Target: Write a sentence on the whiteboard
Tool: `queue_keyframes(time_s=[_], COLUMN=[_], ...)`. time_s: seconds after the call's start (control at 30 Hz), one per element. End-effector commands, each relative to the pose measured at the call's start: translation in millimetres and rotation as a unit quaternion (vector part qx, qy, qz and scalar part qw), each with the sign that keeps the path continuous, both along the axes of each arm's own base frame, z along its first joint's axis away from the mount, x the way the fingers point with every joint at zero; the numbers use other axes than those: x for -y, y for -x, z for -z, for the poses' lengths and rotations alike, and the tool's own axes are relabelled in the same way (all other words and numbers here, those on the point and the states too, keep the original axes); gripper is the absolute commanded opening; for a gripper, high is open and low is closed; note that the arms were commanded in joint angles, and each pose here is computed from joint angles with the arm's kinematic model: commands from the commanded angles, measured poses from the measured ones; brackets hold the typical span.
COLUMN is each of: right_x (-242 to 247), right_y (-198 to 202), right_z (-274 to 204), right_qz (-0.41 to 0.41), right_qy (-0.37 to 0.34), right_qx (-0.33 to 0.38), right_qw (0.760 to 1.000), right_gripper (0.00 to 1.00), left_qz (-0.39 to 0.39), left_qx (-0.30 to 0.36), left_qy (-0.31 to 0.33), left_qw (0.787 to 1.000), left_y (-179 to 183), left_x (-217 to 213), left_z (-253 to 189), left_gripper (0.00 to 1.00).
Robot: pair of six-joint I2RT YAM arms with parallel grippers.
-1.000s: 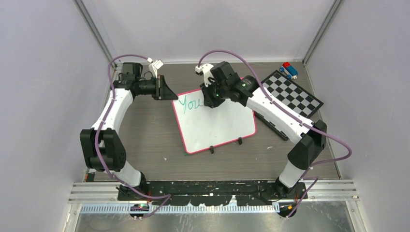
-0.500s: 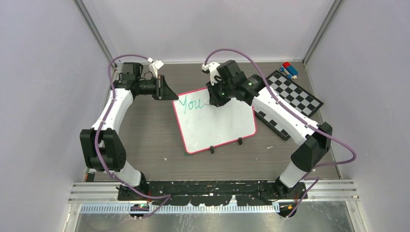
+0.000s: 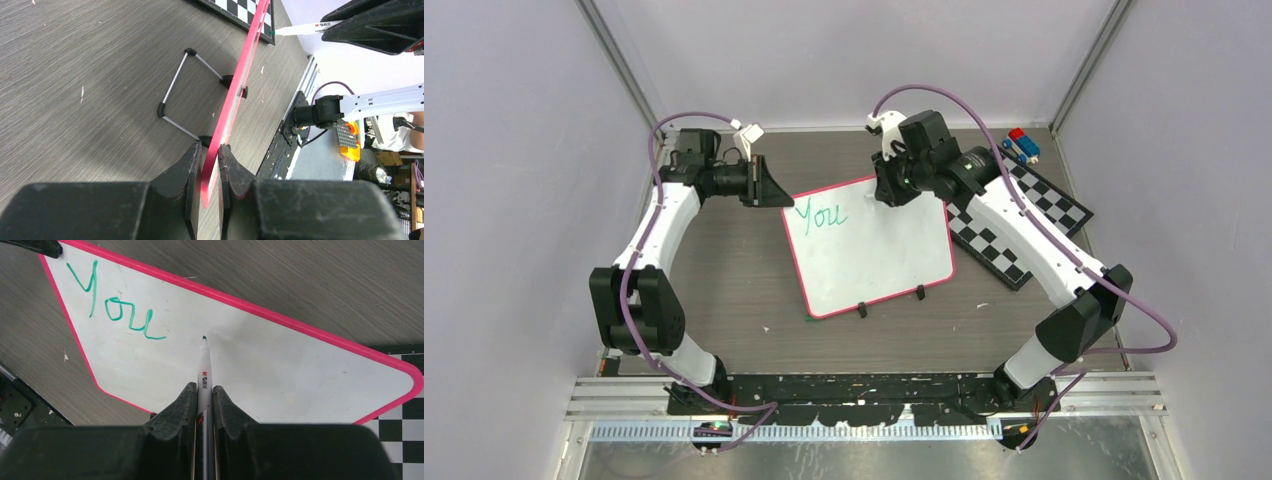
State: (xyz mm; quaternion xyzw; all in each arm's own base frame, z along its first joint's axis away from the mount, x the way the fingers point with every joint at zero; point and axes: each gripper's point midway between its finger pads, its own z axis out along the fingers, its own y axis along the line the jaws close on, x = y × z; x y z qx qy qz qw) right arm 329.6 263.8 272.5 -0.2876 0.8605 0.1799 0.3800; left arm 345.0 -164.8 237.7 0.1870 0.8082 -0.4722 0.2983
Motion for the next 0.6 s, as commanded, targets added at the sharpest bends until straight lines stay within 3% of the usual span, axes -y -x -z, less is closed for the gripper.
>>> queue_keyframes(time_s=[0.0,0.57], right_x=[4,-21], right_y=[-8,-19], right_z=[-21,-9], right_qz=[0.007,-0.011], right_qy=[-0.005,-0.019], right_qx=[0.043,0.034], right_qw=[0.999,0.999], right_gripper=[0.00,0.00], left_qz=[0.003,0.003], left_qx=[0.026,0.028], left_qy=[0.004,0.003], left_qw=[1.000,1.000], left_y=[-2,0], left_x=[2,2], left_z=[-20,-20], left_gripper=[0.00,0.00])
